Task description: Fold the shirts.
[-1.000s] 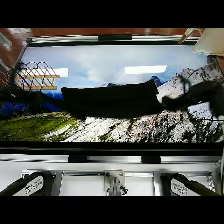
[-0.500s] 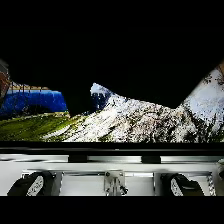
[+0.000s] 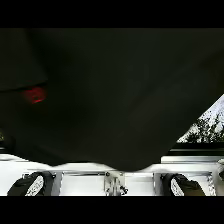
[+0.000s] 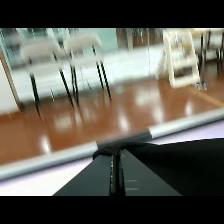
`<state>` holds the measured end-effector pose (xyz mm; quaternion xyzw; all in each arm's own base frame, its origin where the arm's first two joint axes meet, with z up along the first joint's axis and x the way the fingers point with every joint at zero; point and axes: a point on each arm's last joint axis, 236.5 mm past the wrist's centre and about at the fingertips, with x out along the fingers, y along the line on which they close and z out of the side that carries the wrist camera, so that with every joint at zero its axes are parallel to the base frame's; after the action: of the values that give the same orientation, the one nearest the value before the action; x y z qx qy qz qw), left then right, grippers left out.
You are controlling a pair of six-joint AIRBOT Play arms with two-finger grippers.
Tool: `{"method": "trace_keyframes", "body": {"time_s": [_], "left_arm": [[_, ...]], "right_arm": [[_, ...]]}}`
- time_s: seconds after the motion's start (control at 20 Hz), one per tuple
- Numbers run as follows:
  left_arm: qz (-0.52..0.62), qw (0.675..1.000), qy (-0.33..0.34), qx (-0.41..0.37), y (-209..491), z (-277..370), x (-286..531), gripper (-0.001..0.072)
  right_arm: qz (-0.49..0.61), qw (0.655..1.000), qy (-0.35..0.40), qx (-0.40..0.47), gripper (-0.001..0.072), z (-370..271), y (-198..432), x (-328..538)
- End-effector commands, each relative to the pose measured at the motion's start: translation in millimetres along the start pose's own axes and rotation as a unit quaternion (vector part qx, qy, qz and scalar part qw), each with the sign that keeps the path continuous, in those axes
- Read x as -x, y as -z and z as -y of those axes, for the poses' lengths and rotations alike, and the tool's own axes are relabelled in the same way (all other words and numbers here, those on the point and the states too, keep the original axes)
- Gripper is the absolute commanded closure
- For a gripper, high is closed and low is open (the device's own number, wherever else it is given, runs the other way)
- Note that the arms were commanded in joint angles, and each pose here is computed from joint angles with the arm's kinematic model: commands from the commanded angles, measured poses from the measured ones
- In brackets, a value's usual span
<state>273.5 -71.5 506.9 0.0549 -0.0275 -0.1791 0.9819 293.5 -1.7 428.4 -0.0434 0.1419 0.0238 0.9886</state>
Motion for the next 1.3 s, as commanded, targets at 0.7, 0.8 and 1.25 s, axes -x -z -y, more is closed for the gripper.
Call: {"method": "trace_keyframes", "body": {"time_s": [0.7,0.8,1.25], "left_arm": [[-0.307,0.887,-0.023,0.343,470.4,-55.7,-263.2,0.0679],[-0.303,0.889,-0.042,0.341,491.9,-56.0,-275.4,0.0679],[-0.351,0.871,-0.006,0.344,523.2,-21.9,-272.5,0.0678]], "right_arm": [[-0.253,0.935,-0.024,-0.248,0.0654,5.7,317.2,-387.0],[-0.243,0.937,-0.012,-0.250,0.0654,11.8,327.8,-400.6],[-0.299,0.921,-0.025,-0.250,0.0654,0.0,366.0,-398.7]]}}
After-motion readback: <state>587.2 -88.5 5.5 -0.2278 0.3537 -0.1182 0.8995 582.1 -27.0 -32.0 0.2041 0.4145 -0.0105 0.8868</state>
